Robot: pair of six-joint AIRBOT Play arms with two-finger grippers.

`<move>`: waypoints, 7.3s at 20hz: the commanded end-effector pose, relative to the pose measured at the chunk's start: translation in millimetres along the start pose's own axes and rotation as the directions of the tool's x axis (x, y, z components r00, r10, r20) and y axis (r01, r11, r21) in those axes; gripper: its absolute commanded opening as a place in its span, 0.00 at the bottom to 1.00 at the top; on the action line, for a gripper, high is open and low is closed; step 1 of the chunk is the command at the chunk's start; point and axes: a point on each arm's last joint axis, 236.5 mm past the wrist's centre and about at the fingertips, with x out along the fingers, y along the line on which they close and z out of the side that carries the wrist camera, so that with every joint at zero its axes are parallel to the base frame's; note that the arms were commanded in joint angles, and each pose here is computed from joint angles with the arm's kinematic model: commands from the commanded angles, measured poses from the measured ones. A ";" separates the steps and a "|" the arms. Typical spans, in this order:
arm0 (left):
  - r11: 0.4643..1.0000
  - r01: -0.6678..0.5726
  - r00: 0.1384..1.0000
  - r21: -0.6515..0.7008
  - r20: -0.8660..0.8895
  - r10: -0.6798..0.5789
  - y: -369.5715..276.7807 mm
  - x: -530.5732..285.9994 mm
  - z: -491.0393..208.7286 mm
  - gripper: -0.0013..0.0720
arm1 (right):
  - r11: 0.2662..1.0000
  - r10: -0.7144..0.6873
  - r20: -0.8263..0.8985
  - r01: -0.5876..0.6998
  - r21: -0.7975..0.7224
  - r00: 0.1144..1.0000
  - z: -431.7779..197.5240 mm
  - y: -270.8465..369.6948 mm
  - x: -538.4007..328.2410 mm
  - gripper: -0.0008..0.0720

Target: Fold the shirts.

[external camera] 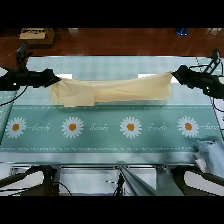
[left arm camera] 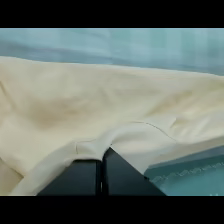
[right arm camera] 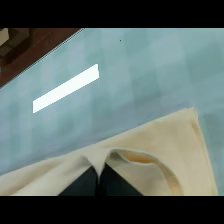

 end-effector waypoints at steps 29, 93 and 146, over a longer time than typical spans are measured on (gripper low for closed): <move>0.967 0.111 0.972 -0.230 -0.176 -0.153 53.1 20.0 -5.6 0.50 | 0.932 0.035 -0.263 0.064 0.358 0.964 -49.9 -83.3 57.5 0.83; 0.946 0.234 0.893 0.226 0.334 -0.301 -122.2 -223.2 57.1 0.06 | 0.905 0.358 -0.019 -0.352 -0.239 0.933 -184.6 296.4 42.0 0.05; 0.959 0.205 0.949 0.199 0.199 -0.244 -112.9 -170.1 8.3 0.06 | 0.958 0.218 -0.525 -0.283 -0.046 0.823 -195.7 135.4 12.4 0.05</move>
